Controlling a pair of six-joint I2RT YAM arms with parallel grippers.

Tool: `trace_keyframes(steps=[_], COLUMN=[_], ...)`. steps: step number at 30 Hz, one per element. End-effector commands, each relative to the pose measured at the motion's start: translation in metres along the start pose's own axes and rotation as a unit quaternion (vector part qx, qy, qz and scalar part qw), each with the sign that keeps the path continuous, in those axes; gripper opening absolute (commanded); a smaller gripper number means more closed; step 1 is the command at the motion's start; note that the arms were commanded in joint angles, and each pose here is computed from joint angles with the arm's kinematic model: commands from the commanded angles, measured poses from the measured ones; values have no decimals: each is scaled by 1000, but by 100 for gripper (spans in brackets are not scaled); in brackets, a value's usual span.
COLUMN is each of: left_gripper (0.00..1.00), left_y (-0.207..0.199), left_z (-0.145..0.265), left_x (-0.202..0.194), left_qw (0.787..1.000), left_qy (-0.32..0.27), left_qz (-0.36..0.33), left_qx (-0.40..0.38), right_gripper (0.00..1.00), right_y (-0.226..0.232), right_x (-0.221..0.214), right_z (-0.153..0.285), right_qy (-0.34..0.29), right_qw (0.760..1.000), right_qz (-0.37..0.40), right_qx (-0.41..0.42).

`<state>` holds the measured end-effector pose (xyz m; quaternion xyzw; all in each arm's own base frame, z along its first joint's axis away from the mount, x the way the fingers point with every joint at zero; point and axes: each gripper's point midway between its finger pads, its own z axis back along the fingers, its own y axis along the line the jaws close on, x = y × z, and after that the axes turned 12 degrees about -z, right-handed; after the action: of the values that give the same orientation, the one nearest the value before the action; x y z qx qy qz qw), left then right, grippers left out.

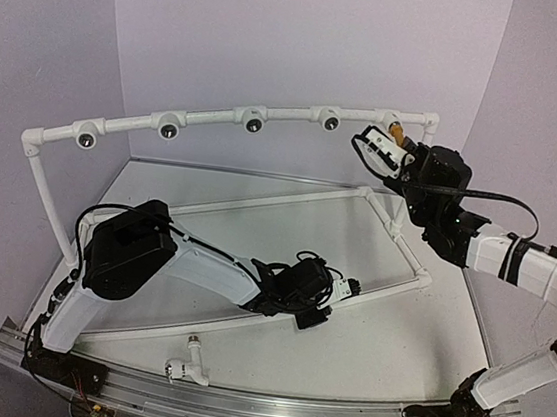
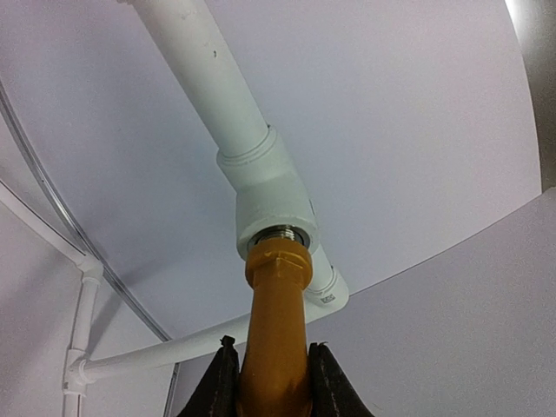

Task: Install the water faucets
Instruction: Screw the water faucet onto the adaptor.

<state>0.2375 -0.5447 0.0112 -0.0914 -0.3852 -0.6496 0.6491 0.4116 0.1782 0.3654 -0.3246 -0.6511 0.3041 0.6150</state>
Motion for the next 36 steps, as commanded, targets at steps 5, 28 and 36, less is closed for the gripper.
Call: trace_keyframes(steps=[5,28,36], left_gripper=[0,0,0], left_y=[-130,-131,-131], left_z=[0,-1,-1], left_x=[-134,-135,-135], left_qw=[959,958,958], left_qy=[186,190,191], left_qz=[-64,-65,-64], left_qx=[-204,-205,-205], right_gripper=[0,0,0], right_y=[12,-22,-26], right_x=[1,10,21], right_z=[-10,-17,-16], right_qy=[-40,-41,-47], right_qw=[996,975,950], right_qz=[78,-203,-292], right_qx=[4,80,97])
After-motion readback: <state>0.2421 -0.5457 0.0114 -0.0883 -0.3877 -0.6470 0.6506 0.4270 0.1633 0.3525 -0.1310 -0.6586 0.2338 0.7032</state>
